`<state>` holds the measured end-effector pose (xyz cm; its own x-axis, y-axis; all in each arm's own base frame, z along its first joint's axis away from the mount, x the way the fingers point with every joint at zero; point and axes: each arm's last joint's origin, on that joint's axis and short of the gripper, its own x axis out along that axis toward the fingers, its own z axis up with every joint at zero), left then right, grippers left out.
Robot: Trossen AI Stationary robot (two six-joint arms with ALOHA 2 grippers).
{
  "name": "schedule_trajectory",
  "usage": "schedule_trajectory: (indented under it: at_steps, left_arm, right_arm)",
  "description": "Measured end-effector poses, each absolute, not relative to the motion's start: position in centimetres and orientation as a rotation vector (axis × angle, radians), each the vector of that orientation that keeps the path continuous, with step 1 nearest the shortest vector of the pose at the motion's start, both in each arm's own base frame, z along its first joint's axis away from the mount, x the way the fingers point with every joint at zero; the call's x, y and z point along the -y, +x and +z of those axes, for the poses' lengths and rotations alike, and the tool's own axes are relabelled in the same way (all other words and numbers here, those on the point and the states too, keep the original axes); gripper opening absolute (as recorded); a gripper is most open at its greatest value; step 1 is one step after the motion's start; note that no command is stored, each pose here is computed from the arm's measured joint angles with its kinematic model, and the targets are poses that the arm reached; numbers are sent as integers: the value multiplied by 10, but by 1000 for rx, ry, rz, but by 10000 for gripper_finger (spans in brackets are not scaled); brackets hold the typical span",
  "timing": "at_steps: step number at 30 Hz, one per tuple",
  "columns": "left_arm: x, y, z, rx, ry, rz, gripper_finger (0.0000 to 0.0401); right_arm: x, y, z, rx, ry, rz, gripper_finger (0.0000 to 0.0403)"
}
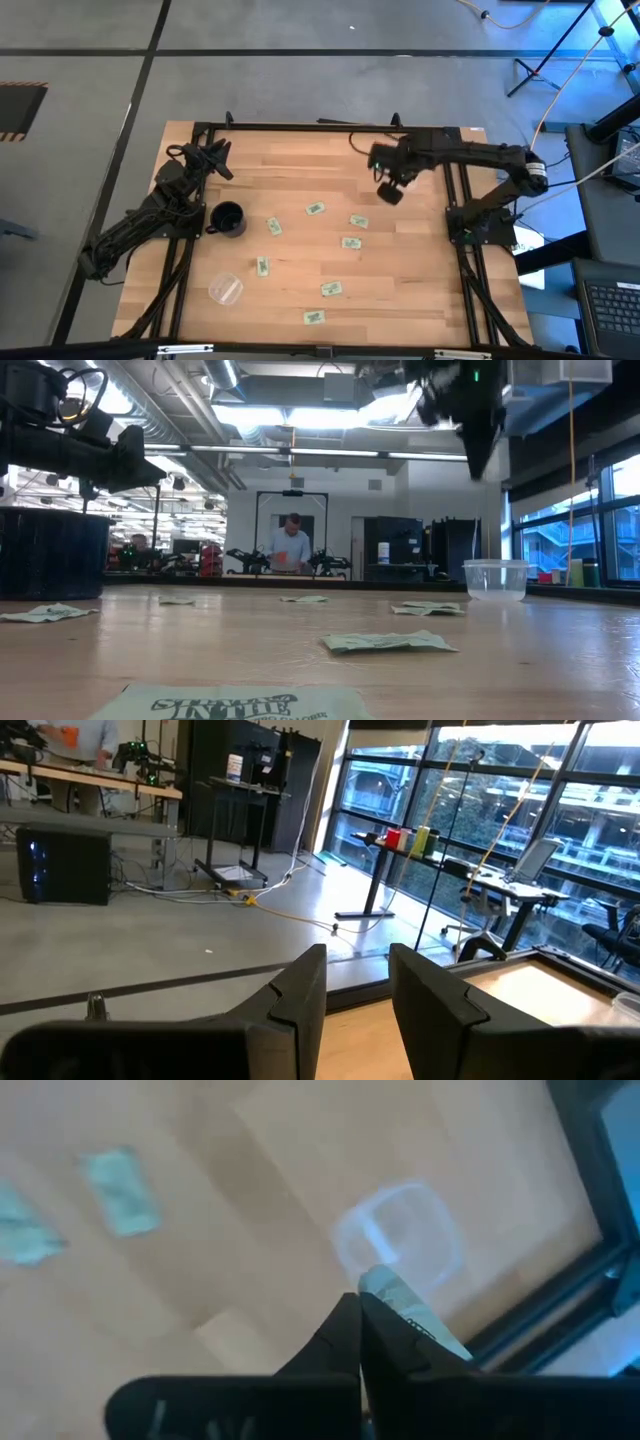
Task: Pick and place items into bin
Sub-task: Put the light green stevia packet into the top transparent bin
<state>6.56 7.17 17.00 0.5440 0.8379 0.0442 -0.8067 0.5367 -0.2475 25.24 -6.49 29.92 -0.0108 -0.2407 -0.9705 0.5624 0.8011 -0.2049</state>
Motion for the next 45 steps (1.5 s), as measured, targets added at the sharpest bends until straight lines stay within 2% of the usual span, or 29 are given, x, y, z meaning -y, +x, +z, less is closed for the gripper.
schedule_trajectory:
  at_steps: [8,20,39,45]
  left_arm:
    - [-72,66,170,165,-207,984,106]
    - [-72,65,170,166,-207,994,106]
    - [-72,65,170,132,-142,999,106]
    - [-72,65,170,132,-142,999,106]
  right_arm:
    - [113,231,241,-1440,357,-667,1]
    - [126,210,195,-1467,413,-708,0]
    - [131,220,187,-1310,408,-672,1]
    - [130,219,187,-1323,411,-673,19]
